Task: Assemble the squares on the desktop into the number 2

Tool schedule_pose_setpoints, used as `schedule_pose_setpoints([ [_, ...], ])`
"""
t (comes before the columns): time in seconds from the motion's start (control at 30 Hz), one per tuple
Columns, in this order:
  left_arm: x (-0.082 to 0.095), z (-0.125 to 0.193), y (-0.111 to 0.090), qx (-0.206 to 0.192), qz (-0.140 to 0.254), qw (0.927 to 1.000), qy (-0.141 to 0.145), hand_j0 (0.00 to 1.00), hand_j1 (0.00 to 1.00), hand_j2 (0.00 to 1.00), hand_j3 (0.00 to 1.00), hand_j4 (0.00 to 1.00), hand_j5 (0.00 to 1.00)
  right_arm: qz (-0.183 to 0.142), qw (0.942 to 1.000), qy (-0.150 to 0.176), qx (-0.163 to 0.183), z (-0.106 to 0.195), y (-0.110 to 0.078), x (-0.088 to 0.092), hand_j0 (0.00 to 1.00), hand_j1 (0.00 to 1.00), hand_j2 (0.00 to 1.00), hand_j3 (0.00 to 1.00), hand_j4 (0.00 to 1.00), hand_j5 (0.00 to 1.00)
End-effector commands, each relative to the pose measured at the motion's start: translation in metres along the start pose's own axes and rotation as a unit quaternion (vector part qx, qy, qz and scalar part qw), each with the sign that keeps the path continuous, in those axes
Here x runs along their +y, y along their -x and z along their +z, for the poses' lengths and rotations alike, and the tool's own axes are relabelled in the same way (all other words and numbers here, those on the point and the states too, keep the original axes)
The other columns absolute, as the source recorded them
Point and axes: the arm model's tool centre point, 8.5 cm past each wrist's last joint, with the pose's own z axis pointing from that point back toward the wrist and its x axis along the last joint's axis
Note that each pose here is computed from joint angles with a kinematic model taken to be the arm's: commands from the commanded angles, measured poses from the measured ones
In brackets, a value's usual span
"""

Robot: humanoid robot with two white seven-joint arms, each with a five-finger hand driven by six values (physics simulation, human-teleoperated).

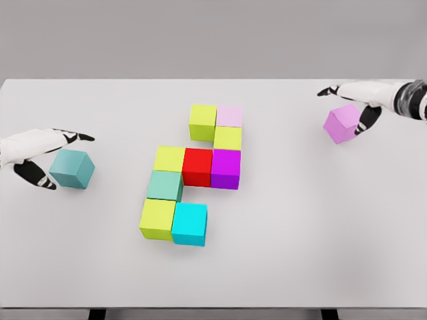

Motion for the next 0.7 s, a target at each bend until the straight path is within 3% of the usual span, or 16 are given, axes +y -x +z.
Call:
schedule_pose_setpoints([
  [0.0,-0.004,-0.006,0.0,0.015,-0.002,0.9999,-0.001,1.0,1.0,1.0,1.0,1.0,1.0,0.004,0.9999,-0.015,-0.001,-0.008,0.001,0.01,1.0,1.0,1.0,1.0,1.0,1.0],
  [0.3,-0.008,-0.014,-0.002,0.027,0.0,0.9996,-0.003,0.99,0.99,0.99,0.99,0.99,0.99,0.008,0.9993,-0.029,0.021,-0.014,0.013,0.017,1.0,1.0,1.0,1.0,1.0,1.0],
  [0.67,-0.014,-0.02,0.007,0.054,0.006,0.9985,-0.002,0.96,0.96,0.96,0.96,0.96,0.96,0.012,0.9991,-0.034,0.023,-0.022,0.013,0.018,1.0,1.0,1.0,1.0,1.0,1.0],
])
